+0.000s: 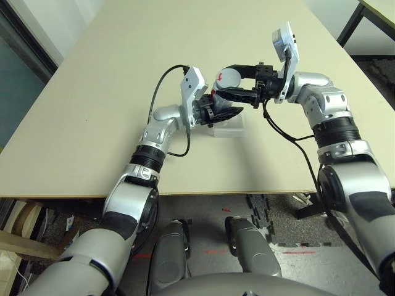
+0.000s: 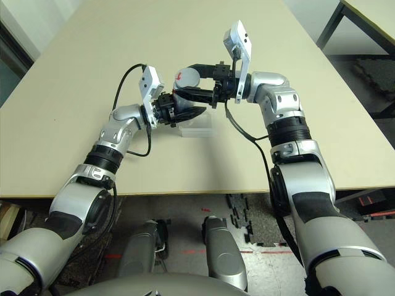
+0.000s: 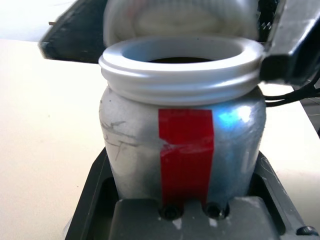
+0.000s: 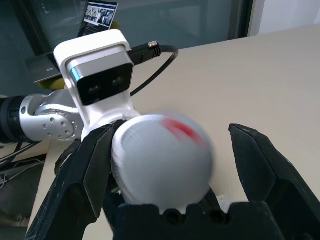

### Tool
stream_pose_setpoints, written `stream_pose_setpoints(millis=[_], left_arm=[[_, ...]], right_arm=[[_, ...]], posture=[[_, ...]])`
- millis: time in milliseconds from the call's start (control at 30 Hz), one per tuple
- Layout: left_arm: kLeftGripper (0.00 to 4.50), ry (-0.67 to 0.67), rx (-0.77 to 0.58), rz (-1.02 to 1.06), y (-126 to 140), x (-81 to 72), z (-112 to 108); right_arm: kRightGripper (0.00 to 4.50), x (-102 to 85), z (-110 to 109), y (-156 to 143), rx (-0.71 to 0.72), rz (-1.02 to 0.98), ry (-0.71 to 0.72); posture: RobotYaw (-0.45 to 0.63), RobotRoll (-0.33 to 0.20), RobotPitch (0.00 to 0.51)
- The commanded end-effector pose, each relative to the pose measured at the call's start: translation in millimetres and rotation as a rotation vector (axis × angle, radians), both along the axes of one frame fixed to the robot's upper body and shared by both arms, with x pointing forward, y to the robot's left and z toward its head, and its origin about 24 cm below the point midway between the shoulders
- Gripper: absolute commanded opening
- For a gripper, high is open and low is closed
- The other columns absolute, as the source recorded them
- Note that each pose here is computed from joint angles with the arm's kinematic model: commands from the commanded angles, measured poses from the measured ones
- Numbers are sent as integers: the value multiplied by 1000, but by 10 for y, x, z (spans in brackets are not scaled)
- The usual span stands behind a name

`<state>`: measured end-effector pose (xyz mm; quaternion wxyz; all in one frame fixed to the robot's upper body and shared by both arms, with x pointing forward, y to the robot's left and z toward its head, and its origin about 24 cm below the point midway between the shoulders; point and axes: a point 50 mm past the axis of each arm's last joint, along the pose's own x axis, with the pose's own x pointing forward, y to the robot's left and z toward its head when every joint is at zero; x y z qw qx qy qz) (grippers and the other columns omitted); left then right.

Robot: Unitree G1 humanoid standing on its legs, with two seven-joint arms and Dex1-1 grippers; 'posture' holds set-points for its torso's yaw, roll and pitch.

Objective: Pour the medicine from the bottle into the box.

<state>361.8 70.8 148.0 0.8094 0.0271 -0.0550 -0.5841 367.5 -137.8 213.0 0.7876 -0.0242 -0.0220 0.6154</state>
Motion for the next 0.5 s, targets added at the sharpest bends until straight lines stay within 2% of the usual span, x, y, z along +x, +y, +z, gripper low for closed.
stream_pose_setpoints(millis=[33, 500], left_arm=[[2603, -20, 6, -21, 13, -17, 13], [2603, -26, 14, 24, 125, 32, 21]], right_arm=[[4500, -23, 1, -242, 0, -56, 16], [4500, -42, 12, -334, 9, -111, -3]], posture=[[-216, 0, 150], [-216, 0, 149]])
